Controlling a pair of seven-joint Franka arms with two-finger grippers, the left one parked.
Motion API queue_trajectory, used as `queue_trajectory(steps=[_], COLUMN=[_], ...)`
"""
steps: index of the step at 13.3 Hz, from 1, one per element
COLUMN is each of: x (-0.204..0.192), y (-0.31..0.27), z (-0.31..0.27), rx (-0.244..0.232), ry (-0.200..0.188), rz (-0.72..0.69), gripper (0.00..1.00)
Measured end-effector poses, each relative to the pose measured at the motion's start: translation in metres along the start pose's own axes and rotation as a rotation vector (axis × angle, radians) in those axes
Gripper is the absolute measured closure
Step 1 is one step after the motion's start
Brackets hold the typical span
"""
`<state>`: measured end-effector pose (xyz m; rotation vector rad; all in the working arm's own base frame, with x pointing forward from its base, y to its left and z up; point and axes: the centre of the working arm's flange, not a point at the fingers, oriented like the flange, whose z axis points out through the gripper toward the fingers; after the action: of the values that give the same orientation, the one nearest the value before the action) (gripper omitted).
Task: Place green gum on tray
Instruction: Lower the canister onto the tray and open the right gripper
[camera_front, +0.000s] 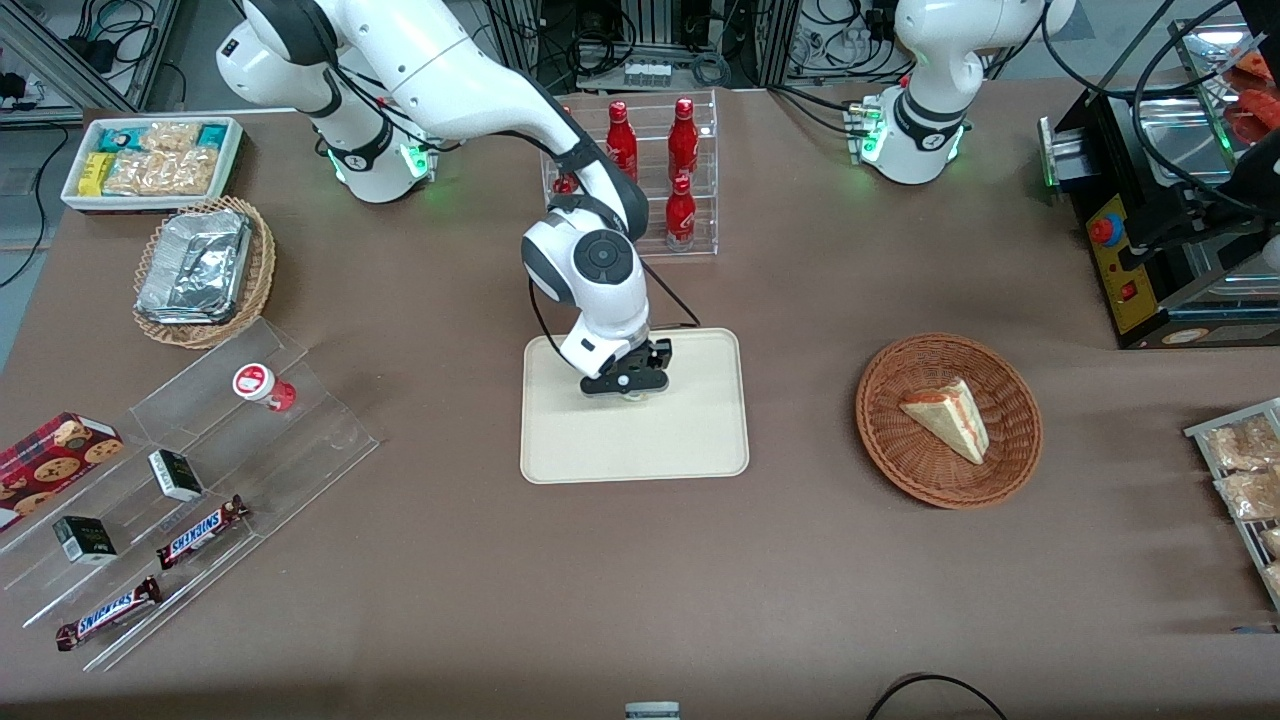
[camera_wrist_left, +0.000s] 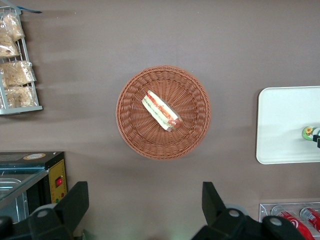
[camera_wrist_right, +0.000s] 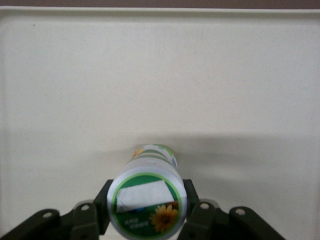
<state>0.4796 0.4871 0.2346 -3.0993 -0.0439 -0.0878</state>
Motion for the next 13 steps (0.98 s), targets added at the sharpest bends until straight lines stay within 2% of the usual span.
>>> queue_trajectory(steps=[4, 8, 10, 13], x=[0.000, 0.006, 0.017, 0.036], y=[0.001, 0.004, 0.011, 0.043], z=[0.002, -0.002, -0.024, -0.101], rx=[-0.003, 0.001, 0.000, -0.006], ry=[-0.002, 0.006, 0.005, -0.015], rz=[0.001, 0.008, 0.026, 0.051], gripper=[0.38, 0.02, 0.01, 0.01])
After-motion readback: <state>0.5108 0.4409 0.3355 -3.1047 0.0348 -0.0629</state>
